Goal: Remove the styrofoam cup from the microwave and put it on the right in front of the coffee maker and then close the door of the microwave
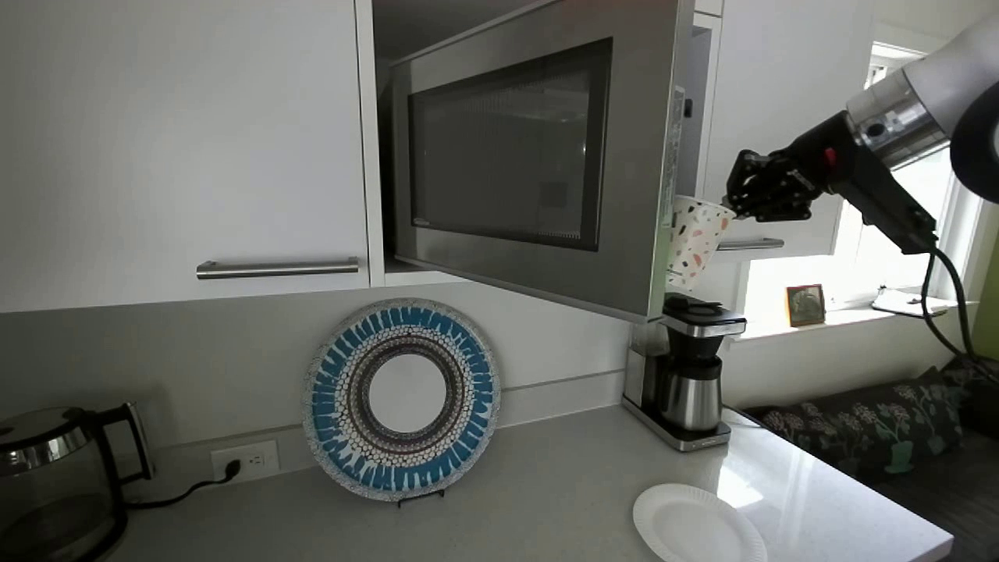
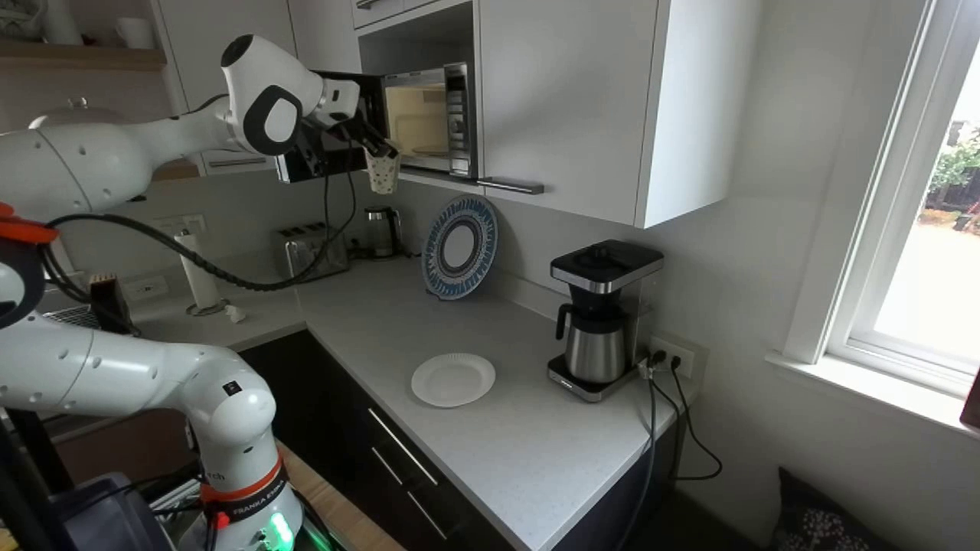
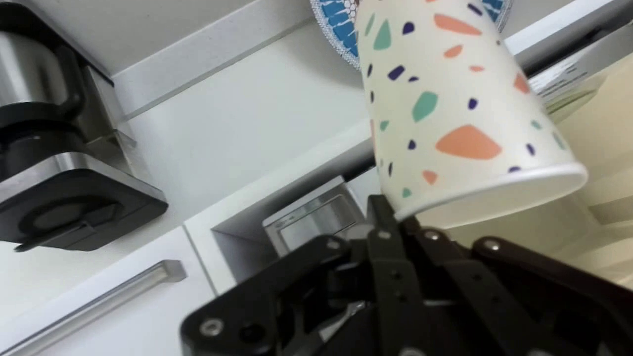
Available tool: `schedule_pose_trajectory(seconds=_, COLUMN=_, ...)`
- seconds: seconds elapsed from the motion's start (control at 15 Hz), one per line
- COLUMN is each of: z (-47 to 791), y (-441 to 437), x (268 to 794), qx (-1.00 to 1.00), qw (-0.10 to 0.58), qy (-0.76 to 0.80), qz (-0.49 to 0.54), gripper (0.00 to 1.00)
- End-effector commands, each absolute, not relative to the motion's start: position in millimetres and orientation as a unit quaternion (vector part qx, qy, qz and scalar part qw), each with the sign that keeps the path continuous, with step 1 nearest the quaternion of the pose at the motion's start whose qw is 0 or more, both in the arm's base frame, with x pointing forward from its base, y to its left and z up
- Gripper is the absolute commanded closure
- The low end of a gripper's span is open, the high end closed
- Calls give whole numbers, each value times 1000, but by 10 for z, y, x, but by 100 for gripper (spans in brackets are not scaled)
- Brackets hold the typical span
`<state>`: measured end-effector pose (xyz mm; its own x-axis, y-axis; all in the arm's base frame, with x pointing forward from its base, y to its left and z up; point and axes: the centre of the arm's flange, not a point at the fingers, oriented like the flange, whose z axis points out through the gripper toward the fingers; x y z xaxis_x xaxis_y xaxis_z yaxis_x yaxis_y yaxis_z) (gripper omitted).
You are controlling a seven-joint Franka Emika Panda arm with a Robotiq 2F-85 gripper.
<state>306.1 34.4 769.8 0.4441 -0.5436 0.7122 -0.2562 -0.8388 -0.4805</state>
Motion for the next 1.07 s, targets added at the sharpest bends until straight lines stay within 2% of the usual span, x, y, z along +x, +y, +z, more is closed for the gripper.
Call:
schedule_pose_trajectory(seconds=0.0, z=7654, y=251, x=2990, qx=-831, qw=153, qy=249, qz=-474, gripper=96)
schedule_pose_trajectory(seconds=0.4, z=7581, y=183, x=2897, qx=-826, qw=154, qy=256, qz=-479, gripper=96)
schedule_pose_trajectory(seconds=0.53, z=7585, y=142, x=2886, qx=-832, qw=140, qy=265, qz=-468, gripper=99)
schedule_pose_trajectory(seconds=1.0, z=7033, y=-1496, x=2723, qx=-804, qw=29, qy=432, qz=-408, gripper=99)
